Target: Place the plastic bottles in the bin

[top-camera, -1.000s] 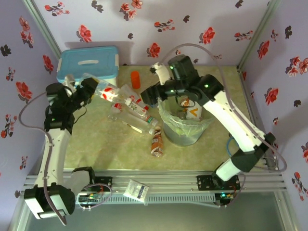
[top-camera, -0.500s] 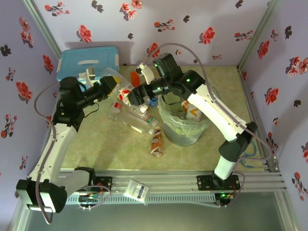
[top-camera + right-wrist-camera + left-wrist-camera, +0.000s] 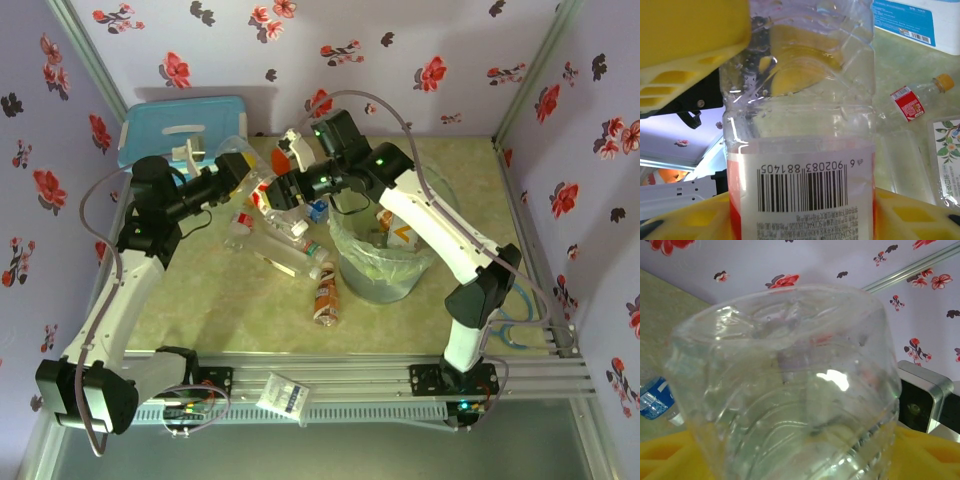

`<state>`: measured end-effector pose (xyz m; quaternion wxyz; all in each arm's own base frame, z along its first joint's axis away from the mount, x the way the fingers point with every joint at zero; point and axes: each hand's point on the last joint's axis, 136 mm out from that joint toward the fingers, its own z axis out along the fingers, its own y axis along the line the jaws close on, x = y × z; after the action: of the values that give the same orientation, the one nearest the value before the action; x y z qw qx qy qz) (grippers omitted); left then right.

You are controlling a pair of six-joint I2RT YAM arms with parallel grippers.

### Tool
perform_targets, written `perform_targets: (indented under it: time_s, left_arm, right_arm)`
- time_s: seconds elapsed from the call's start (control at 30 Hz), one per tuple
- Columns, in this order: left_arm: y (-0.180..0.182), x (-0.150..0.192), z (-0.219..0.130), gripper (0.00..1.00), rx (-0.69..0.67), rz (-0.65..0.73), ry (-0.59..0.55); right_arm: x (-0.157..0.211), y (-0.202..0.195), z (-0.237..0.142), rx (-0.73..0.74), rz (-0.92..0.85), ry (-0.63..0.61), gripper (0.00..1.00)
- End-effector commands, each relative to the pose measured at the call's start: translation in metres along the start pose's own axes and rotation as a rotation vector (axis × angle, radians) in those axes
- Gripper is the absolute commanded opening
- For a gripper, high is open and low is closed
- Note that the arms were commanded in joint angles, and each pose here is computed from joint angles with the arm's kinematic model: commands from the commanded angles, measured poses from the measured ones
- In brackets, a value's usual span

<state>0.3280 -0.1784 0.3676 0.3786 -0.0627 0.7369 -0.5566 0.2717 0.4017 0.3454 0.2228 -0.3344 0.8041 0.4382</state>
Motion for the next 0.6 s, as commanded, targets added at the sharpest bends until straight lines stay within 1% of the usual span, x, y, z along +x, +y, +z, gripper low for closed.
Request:
perform_targets:
  time_s: [0.0, 0.07, 0.1, 0.2, 0.3, 0.43, 0.5, 0.57]
  left_arm:
    - [-0.006, -0.004, 0.001, 0.92, 0.014, 0.030, -0.020]
    - [-0.008, -0.006, -0.003, 0.98, 0.007, 0.044, -0.036]
    - [-0.009, -0.007, -0.005, 1.00, 0.002, 0.053, -0.046]
    - [-0.010, -0.007, -0.013, 1.00, -0.023, 0.072, -0.068]
    - [-0.007, -0.005, -0.015, 1.00, -0.047, 0.078, -0.069]
    - [-0.002, 0.006, -0.006, 1.00, -0.068, 0.098, -0.043]
    - [0.000, 0.012, 0.002, 1.00, -0.091, 0.117, -0.022]
    - [0.000, 0.020, 0.012, 1.00, -0.111, 0.143, 0.006]
  right_arm:
    - [-0.023, 0.011, -0.012, -0.034, -0.027, -0.078, 0.54]
    - [-0.030, 0.008, -0.021, -0.014, -0.028, -0.105, 0.54]
    - [-0.034, 0.005, -0.027, -0.001, -0.031, -0.120, 0.53]
    - [-0.045, -0.010, -0.058, 0.074, -0.016, -0.185, 0.53]
    - [-0.051, -0.033, -0.104, 0.199, 0.009, -0.256, 0.52]
    - [-0.046, -0.055, -0.165, 0.332, 0.052, -0.353, 0.52]
    - [-0.037, -0.064, -0.190, 0.403, 0.069, -0.384, 0.52]
    - [-0.022, -0.078, -0.213, 0.507, 0.089, -0.395, 0.52]
